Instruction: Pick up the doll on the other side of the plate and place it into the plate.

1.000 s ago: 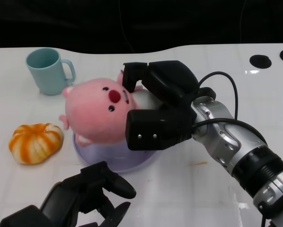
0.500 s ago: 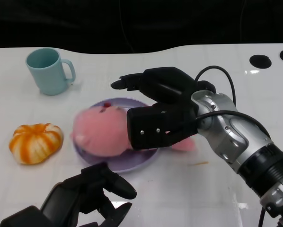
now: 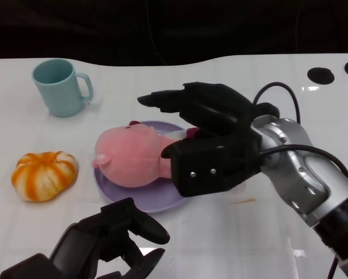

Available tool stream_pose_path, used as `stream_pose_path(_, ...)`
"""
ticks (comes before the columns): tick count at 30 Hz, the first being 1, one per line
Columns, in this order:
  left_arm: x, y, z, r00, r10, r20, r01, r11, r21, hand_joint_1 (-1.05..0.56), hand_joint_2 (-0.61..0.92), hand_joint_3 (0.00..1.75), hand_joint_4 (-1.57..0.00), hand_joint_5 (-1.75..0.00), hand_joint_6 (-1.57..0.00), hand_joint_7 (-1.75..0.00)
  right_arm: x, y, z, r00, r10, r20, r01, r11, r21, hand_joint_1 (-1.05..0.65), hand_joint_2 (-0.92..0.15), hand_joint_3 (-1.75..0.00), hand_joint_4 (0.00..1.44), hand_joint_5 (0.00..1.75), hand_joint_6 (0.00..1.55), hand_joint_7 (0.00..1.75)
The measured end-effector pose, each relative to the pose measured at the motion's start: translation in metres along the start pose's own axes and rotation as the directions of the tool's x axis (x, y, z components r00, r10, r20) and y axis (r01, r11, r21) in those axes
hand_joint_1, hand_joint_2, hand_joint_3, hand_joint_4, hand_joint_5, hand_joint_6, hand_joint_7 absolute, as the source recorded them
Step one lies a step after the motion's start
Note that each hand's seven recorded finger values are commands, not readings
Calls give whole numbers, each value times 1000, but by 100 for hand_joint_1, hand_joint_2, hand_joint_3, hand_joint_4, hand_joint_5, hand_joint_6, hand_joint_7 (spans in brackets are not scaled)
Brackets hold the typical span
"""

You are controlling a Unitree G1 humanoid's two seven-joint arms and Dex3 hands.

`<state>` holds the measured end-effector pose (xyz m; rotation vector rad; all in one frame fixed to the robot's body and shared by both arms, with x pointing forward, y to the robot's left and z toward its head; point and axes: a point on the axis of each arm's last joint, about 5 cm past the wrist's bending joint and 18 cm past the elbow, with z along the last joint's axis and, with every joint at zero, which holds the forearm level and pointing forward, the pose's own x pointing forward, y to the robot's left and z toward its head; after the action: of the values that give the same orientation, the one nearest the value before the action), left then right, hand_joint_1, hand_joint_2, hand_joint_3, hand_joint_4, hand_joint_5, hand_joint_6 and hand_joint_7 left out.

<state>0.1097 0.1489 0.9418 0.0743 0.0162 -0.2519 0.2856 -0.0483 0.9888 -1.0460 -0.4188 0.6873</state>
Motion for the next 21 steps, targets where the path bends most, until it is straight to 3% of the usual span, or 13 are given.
stream_pose_path(8,0,-3,2,1000,1,0,-1,1000,18,-24,85,45,-56,-174,-64,-126,-36,-7,-11,995,-90,52,83,990,117,-58,-92,-12,28,80,53,11)
stream_pose_path(16,0,-4,3,1000,9,-8,-9,999,31,-18,80,58,-60,-172,-61,-131,-67,8,-23,987,-157,28,143,950,278,-40,-91,-5,53,99,75,20)
stream_pose_path(20,0,-4,4,1000,7,-5,-7,999,35,-20,77,64,-60,-173,-61,-131,-74,6,-28,977,-212,32,190,925,328,-24,-92,-12,68,115,90,31)
stream_pose_path(21,0,-4,4,1000,7,-4,-7,999,34,-20,77,64,-60,-173,-61,-131,-76,6,-29,974,-223,29,200,919,339,-20,-88,-20,70,122,91,40)
